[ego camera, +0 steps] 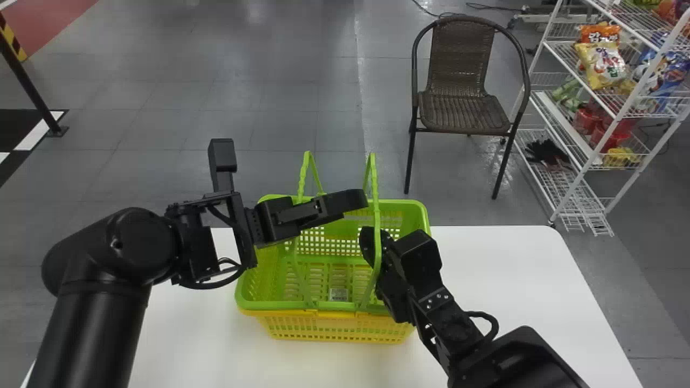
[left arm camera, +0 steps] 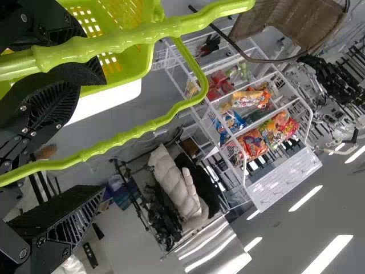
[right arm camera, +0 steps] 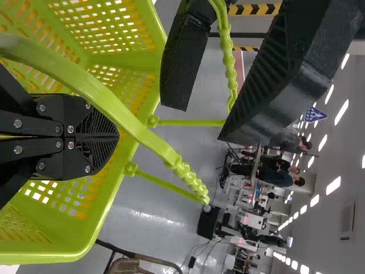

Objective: Grasp handle with right gripper to insert into left gripper then lift and swing left to center

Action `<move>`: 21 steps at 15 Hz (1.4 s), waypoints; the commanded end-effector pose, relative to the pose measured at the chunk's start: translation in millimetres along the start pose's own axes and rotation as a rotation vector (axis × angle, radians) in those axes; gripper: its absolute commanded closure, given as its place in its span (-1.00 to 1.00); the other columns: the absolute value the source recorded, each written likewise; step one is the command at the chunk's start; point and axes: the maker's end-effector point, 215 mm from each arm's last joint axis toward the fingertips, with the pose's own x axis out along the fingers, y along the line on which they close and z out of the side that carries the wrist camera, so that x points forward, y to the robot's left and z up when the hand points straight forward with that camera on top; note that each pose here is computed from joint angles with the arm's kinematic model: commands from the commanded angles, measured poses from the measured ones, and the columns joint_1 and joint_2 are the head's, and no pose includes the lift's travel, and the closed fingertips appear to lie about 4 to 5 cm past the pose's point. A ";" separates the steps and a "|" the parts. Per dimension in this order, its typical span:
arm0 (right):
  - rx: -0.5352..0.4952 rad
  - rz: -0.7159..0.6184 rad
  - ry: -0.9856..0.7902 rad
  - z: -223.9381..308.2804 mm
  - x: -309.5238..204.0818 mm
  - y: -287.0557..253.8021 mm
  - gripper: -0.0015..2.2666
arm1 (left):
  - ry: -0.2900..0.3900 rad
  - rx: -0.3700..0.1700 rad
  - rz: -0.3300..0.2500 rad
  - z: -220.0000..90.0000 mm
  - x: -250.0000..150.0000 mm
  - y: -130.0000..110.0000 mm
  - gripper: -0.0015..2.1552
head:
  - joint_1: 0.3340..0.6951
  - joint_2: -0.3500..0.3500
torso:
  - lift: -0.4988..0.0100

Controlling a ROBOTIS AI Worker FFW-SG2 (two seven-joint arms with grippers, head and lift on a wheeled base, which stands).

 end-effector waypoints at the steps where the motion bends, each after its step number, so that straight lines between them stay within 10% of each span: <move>1: -0.001 0.004 0.001 0.2 0.3 2.6 0.85 | -0.001 0.000 0.000 0.2 0.6 -0.5 -0.83 | 1.00 -0.04 | 0.96; 21: -0.050 0.057 0.021 -0.5 5.6 37.4 0.85 | 0.006 0.033 -0.042 2.4 32.1 -30.8 -0.83 | 1.00 -0.08 | 0.96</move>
